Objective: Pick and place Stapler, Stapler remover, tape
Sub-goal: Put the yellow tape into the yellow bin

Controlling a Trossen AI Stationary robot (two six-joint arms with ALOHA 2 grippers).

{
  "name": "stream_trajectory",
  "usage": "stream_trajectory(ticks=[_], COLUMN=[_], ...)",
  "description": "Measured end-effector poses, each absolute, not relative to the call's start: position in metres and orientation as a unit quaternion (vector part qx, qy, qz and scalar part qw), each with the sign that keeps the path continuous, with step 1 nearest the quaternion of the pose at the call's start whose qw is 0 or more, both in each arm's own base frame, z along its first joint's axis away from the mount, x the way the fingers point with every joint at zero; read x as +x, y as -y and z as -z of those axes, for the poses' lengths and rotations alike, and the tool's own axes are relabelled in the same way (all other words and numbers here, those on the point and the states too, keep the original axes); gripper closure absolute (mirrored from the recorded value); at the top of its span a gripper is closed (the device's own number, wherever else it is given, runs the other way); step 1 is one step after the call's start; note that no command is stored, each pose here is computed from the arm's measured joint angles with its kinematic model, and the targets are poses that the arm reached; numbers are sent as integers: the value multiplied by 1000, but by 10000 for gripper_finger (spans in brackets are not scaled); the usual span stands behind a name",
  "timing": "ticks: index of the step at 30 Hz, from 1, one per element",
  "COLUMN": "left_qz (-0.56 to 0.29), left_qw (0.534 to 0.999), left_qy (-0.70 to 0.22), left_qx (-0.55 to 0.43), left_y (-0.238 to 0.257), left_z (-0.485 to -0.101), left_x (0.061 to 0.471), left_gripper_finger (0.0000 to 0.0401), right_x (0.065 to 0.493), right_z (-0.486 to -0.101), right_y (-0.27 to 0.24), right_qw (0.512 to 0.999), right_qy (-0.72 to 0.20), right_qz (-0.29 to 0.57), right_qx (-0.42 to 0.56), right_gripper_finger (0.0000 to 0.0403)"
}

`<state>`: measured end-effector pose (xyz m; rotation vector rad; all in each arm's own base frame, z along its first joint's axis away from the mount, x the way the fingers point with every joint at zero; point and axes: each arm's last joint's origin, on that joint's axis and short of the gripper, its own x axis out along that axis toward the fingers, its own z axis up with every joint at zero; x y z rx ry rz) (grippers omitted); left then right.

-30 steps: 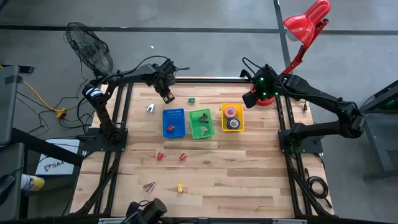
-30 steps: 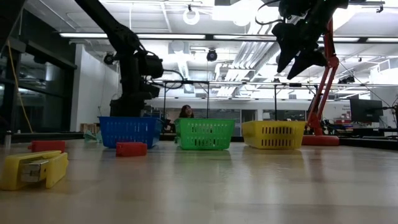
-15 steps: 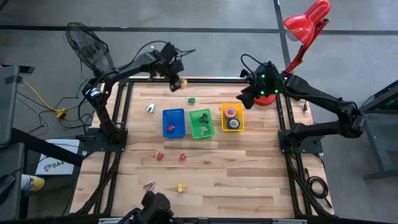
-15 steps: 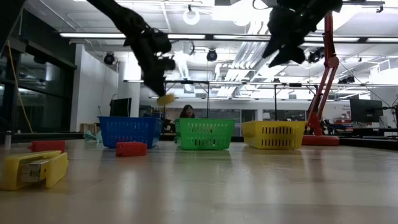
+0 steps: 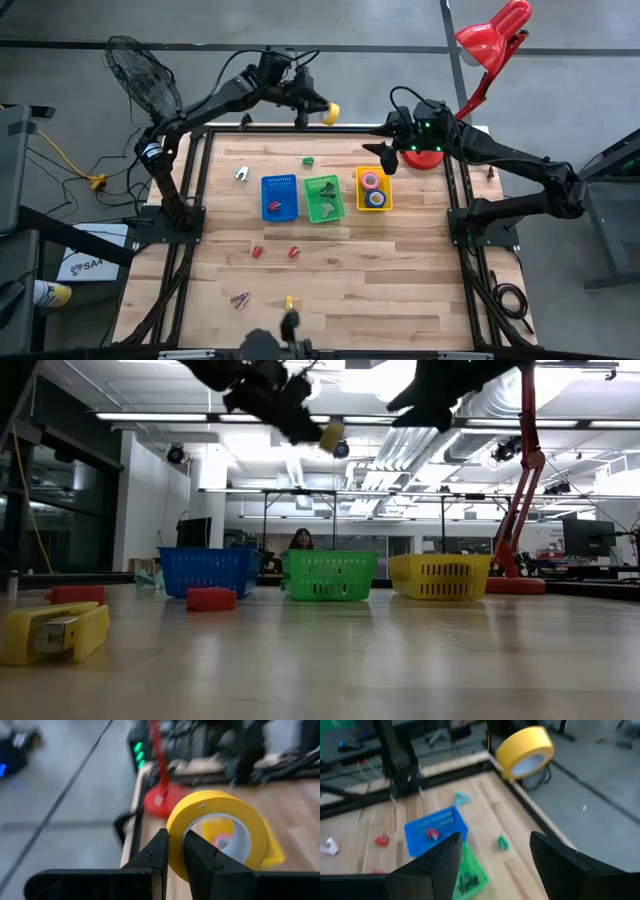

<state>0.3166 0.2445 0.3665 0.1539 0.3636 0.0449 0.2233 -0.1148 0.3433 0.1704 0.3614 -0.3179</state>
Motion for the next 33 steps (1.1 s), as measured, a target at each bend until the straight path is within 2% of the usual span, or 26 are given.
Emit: stream_trajectory(ticks=[5,11,26,29,33], left_qz=[31,50,3,3,5], left_qw=[987,988,989,990,990], left_qy=[-107,-52,-44,-40,-33], left_qx=[118,138,138,133,135], left_y=[-221,-199,-180,-178,-175], left_z=[-383,-395,-399,-400,-401], left_x=[337,354,367,368,370], left_gripper_finger=[362,362,361,361,361], right_x=[229,233,241,241,241], right_z=[-354,-362,-370,-370,-370], right_y=[112,108,92,92,92], right_qw=[978,985,993,992,993], right_qy=[-129,-88,-52,-48,-46], right_qz=[155,143,109,113,107], right_qx=[49,23,-5,7,13], right_gripper_finger=[176,176,179,195,236])
